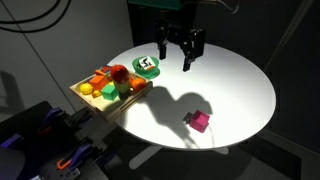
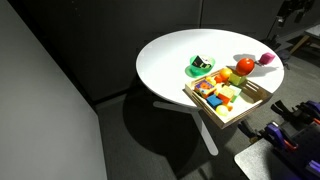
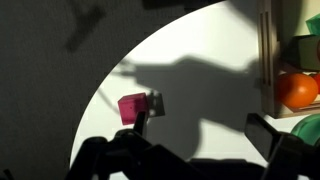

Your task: Put the pink block on the tray

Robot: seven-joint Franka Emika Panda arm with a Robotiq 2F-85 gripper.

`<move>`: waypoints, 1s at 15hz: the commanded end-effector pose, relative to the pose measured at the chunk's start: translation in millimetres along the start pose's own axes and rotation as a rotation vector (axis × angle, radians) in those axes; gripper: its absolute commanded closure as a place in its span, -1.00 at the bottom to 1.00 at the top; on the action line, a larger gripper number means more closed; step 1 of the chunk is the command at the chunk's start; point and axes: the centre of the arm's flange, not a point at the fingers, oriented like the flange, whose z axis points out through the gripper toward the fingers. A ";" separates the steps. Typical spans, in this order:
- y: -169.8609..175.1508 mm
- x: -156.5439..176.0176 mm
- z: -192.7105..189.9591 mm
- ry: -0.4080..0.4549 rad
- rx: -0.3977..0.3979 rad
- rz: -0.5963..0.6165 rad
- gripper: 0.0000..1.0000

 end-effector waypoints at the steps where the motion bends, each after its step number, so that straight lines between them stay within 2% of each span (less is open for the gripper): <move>1: 13.1 17.7 11.2 0.025 -0.008 0.003 -1.00; 7: 26.8 41.8 42.4 0.068 -0.024 0.031 -1.00; 15: 55.5 69.8 81.5 0.055 -0.008 0.080 -1.00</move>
